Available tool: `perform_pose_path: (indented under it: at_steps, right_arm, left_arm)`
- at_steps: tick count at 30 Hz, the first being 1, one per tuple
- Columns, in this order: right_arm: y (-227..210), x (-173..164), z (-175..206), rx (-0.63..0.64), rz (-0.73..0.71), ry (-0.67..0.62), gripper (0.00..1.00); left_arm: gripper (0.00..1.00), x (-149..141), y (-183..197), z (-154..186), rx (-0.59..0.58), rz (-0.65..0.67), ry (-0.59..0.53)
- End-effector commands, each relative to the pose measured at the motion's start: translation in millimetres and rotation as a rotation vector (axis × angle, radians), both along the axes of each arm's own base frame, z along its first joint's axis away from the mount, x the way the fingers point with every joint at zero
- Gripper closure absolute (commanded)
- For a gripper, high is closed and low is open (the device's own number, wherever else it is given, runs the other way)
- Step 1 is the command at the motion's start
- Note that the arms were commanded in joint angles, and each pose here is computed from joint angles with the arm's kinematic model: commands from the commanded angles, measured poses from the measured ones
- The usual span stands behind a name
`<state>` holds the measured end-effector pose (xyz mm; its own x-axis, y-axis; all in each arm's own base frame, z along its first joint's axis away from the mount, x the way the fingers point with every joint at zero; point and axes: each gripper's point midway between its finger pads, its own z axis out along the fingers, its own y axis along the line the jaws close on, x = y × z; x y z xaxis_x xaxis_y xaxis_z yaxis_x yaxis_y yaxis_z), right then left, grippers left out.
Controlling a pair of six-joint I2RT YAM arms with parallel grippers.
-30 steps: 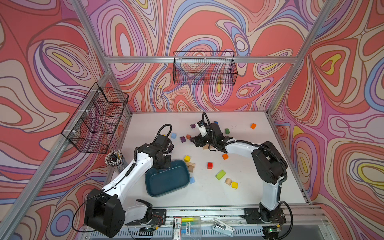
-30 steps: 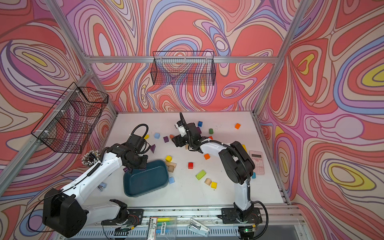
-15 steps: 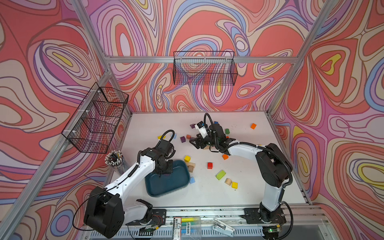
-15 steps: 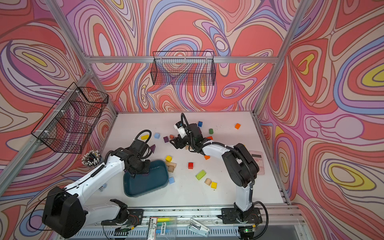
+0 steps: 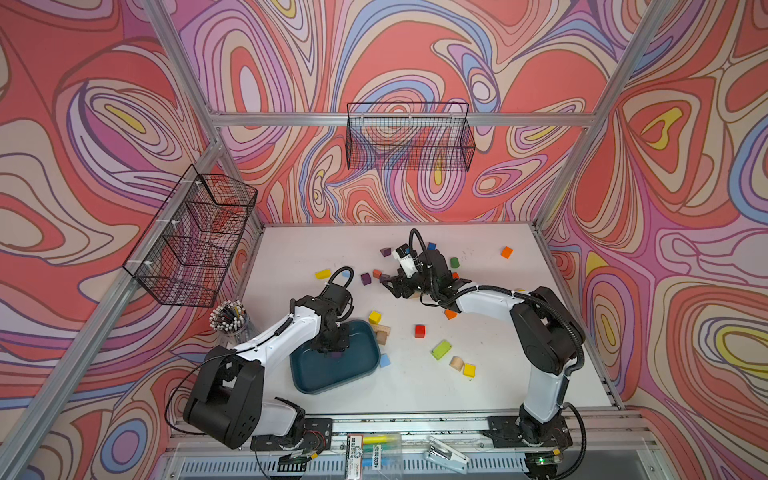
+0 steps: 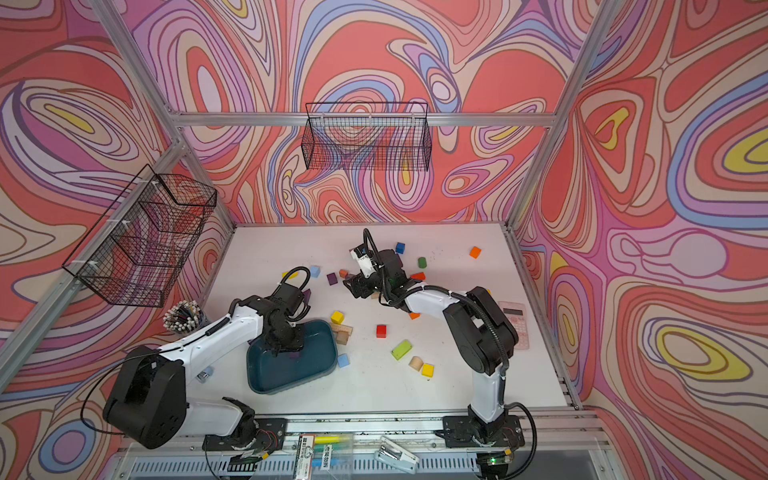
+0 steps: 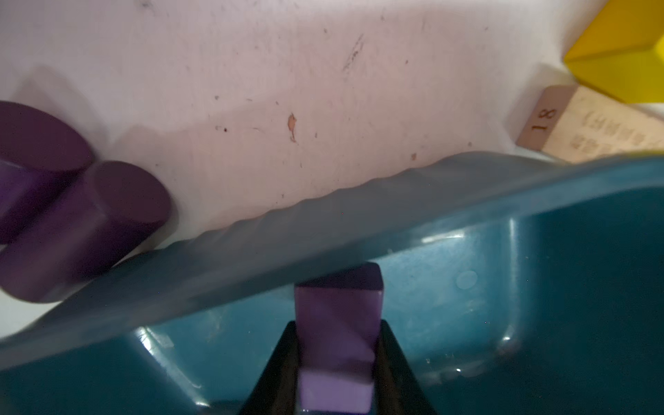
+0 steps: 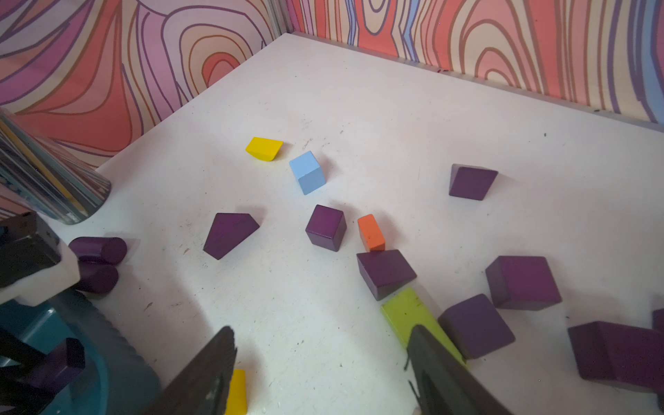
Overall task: Pick purple bricks into the storage bin
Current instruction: Place the building block in the storage box.
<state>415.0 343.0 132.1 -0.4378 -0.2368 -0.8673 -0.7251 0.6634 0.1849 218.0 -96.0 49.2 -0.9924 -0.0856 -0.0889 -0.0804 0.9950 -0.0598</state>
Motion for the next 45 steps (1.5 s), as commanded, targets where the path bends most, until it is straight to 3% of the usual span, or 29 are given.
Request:
perform_pose_path:
  at_steps: [1,8,16,32,45]
  right_arm:
    - [-3,1,15,0.001,-0.017,-0.061,0.21]
    - [-4,6,10,-0.001,-0.043,-0.058,0.21]
    - [-7,12,3,0.002,-0.09,-0.042,0.21]
    - [-28,19,9,0.034,-0.23,-0.074,0.21]
    - [-34,21,1,0.047,-0.27,-0.1,0.21]
  left_arm:
    - [0.73,1,2,-1,0.024,0.01,0.002]
    - [0.48,6,6,17,0.027,0.028,-0.06]
    - [0.32,12,11,43,0.04,0.042,-0.124]
    - [0.26,51,-1,113,0.023,-0.041,-0.272]
    - [0.24,99,-18,112,0.076,-0.202,-0.309]
